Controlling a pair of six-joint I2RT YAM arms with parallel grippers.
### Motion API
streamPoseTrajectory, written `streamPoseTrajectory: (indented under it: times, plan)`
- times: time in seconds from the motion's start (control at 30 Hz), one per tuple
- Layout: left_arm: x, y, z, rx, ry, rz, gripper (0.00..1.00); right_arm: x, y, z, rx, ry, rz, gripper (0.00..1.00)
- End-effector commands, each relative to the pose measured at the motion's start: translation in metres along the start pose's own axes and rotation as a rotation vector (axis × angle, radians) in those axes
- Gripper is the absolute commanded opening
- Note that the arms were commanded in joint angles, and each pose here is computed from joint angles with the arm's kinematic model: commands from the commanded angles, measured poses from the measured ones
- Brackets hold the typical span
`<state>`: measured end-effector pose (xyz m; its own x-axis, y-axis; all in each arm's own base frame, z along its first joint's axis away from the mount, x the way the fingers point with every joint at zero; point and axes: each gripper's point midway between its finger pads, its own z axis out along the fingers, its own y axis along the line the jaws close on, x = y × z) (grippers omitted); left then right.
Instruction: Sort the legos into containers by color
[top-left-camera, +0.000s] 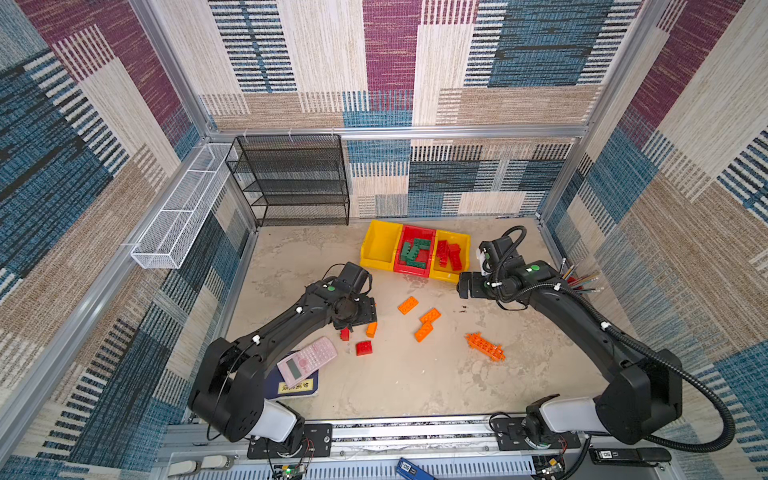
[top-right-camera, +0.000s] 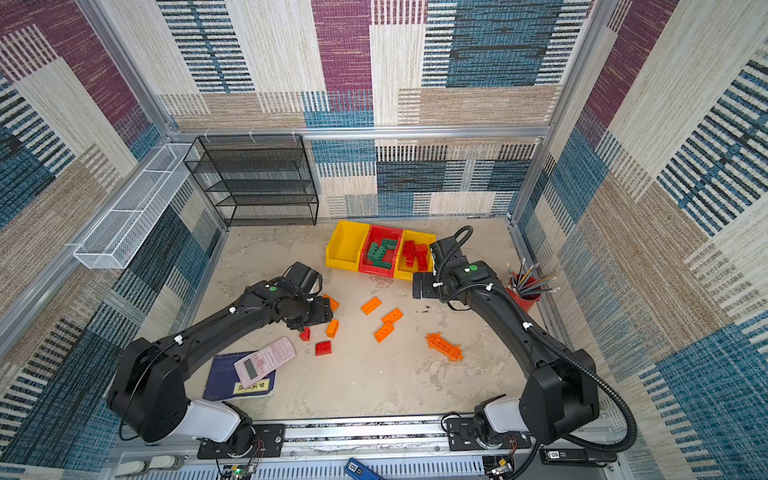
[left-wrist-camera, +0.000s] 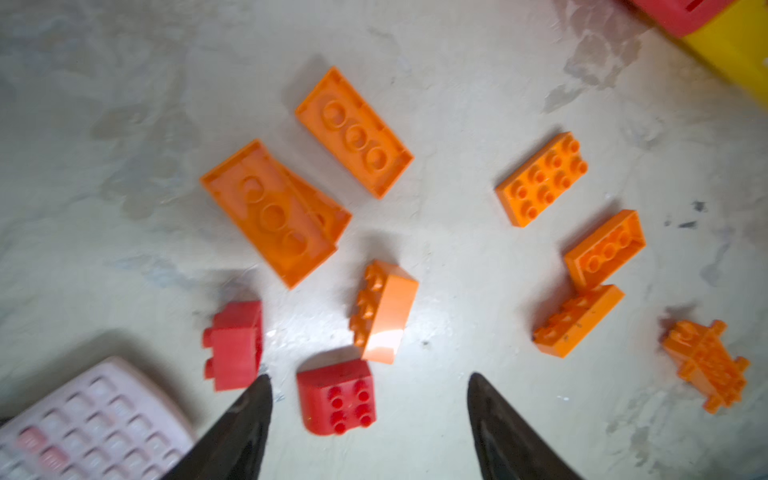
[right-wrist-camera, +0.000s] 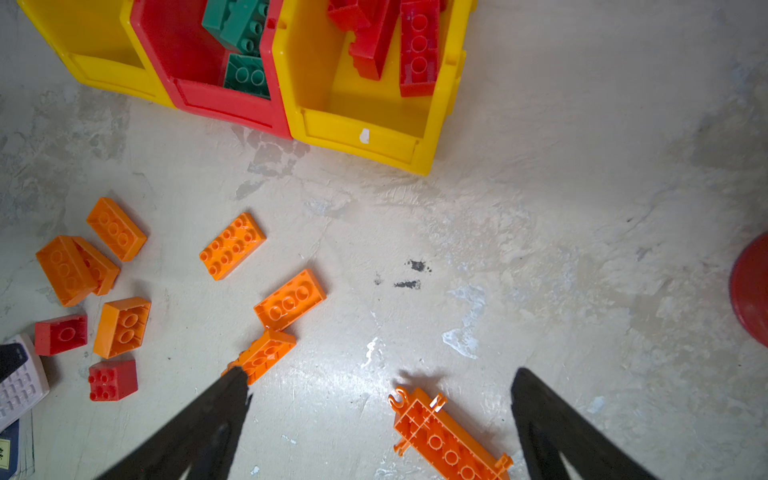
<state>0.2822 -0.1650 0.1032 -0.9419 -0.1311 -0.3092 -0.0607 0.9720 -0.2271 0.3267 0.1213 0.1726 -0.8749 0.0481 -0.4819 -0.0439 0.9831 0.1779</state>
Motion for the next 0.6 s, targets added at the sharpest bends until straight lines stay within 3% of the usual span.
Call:
streamPoseTrajectory:
  times: [0.0, 0.57]
  plan:
    - [0.008, 0.024, -0.003, -0.088, -0.007, 0.019, 0.76, -0.007, 0.007, -0.003, -0.032, -0.015, 0.005, 1.0]
    - [0.017, 0.047, 0.038, -0.167, 0.046, 0.004, 0.73, -0.02, 0.024, -0.01, -0.101, -0.013, -0.023, 1.0]
